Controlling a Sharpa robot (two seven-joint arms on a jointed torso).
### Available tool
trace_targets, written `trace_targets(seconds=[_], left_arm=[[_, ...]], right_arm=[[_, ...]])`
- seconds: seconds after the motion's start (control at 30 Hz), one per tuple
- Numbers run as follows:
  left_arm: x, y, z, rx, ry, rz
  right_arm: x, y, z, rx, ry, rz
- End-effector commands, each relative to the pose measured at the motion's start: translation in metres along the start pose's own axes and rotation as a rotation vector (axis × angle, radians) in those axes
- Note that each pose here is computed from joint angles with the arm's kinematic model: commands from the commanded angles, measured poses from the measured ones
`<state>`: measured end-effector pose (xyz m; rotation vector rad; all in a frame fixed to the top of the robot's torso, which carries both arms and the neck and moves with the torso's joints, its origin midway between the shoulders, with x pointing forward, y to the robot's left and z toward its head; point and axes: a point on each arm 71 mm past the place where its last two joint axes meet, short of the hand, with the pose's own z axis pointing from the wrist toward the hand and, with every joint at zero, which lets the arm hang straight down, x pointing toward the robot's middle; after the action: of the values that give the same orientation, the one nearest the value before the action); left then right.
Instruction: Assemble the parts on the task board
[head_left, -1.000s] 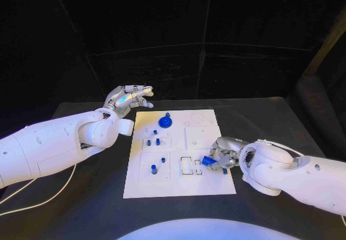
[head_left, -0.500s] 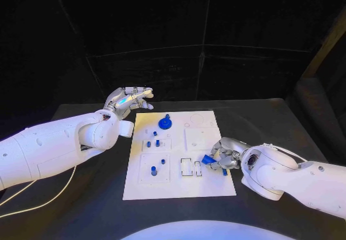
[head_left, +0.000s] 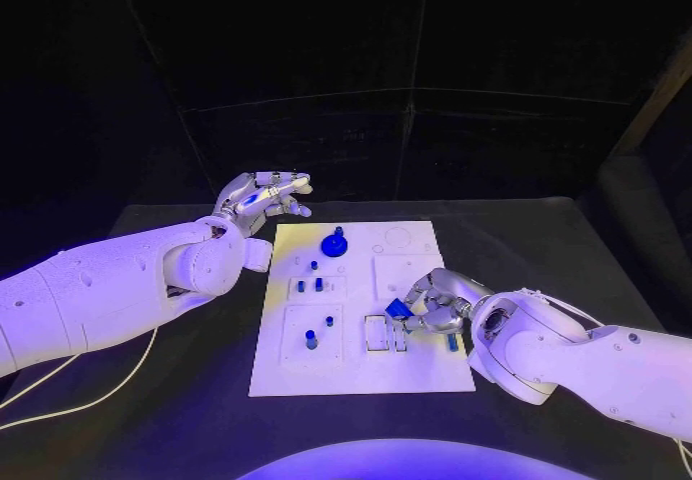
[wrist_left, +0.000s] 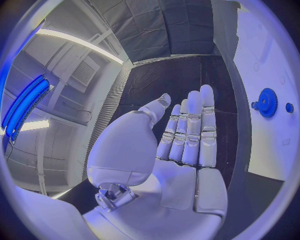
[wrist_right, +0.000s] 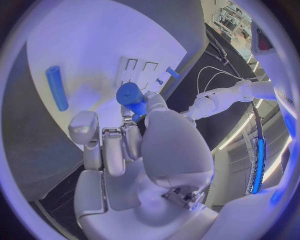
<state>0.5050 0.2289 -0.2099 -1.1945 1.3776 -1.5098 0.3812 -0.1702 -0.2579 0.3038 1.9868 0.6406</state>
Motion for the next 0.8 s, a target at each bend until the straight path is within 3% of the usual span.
trace_targets(seconds=[0.03,0.37,0.8], left_arm=[[0.0017,-0.0013,0.0004,0.009,0.016,0.001],[0.0038,-0.001,0.0011,0.009,0.02,-0.001],[0.0039,-0.0009,0.0011,0.007,0.02,-0.001]], right_arm=[[0.004,0.003,0.003,-0.003,0.045,-0.007],[0.02,0.016,0.011,0.02,0.135,-0.06],[0.021,0.019,0.013,0.035,0.125,-0.104]])
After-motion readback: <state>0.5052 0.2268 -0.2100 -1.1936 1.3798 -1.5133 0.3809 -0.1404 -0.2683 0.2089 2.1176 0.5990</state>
